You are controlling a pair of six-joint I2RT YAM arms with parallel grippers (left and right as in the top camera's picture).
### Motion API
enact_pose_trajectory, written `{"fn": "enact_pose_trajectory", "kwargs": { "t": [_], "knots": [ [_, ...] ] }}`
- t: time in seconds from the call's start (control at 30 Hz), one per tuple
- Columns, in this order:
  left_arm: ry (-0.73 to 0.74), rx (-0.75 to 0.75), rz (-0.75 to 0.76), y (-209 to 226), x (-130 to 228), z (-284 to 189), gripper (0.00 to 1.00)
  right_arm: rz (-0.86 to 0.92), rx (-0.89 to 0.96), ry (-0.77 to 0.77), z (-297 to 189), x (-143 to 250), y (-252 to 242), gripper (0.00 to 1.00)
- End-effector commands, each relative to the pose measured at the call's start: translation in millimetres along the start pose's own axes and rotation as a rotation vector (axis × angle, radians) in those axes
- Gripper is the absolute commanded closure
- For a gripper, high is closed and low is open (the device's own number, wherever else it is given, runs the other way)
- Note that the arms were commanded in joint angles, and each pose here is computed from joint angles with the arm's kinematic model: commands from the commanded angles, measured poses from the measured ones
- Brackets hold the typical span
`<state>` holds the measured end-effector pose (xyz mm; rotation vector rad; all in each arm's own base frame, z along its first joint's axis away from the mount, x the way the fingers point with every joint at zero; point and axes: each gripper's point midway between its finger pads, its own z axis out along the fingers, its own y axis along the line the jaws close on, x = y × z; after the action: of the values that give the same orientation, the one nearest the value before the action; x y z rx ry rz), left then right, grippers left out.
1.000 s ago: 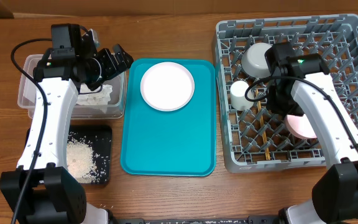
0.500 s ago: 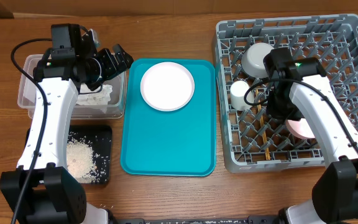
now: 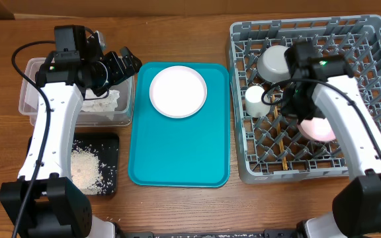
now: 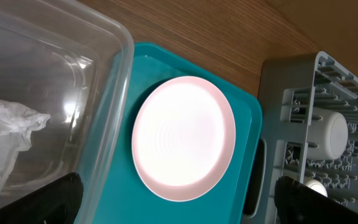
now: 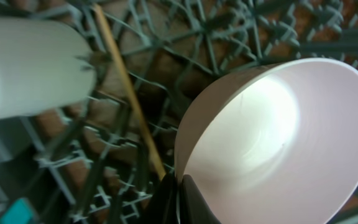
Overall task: Sort waste into correct bins and load items into the dishwasher
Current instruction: 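Carry the pink bowl into the dish rack with the right gripper, then lower the pink bowl into the rack and open the right gripper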
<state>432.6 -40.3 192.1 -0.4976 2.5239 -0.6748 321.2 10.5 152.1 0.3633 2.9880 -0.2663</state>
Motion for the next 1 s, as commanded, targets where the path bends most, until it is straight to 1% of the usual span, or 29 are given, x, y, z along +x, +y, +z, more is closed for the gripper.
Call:
{"fn": "enact_pose_trajectory", "kwargs": {
  "t": [0.0,0.17,0.23,0.3,0.37,0.43,0.6,0.73,0.97],
  "knots": [
    [-0.029,0.009,0.023,-8,-8,-8,0.0,-0.016,-0.222,-0.124,-53,-12,14,0.96],
    [-0.029,0.009,0.023,-8,-8,-8,0.0,-0.078,-0.576,-0.239,-110,-12,35,0.96],
    [-0.029,0.009,0.023,-8,-8,-8,0.0,-0.095,-0.699,-0.268,-127,-11,35,0.96],
    [-0.029,0.009,0.023,-8,-8,-8,0.0,-0.117,-0.862,-0.289,-146,-10,32,0.96],
    [-0.029,0.009,0.023,-8,-8,-8,0.0,-0.129,-0.999,-0.303,-157,-9,26,0.96],
    [-0.029,0.009,0.023,-8,-8,-8,0.0,-0.131,-1.093,-0.315,-162,-8,22,0.96],
    [-0.029,0.009,0.023,-8,-8,-8,0.0,-0.11,-1.205,-0.305,-147,-8,16,0.96],
    [-0.029,0.009,0.023,-8,-8,-8,0.0,-0.138,-1.282,-0.297,-131,-8,21,0.96],
    [-0.029,0.009,0.023,-8,-8,-8,0.0,-0.132,-1.33,-0.268,-99,-18,27,0.96]
  ]
}}
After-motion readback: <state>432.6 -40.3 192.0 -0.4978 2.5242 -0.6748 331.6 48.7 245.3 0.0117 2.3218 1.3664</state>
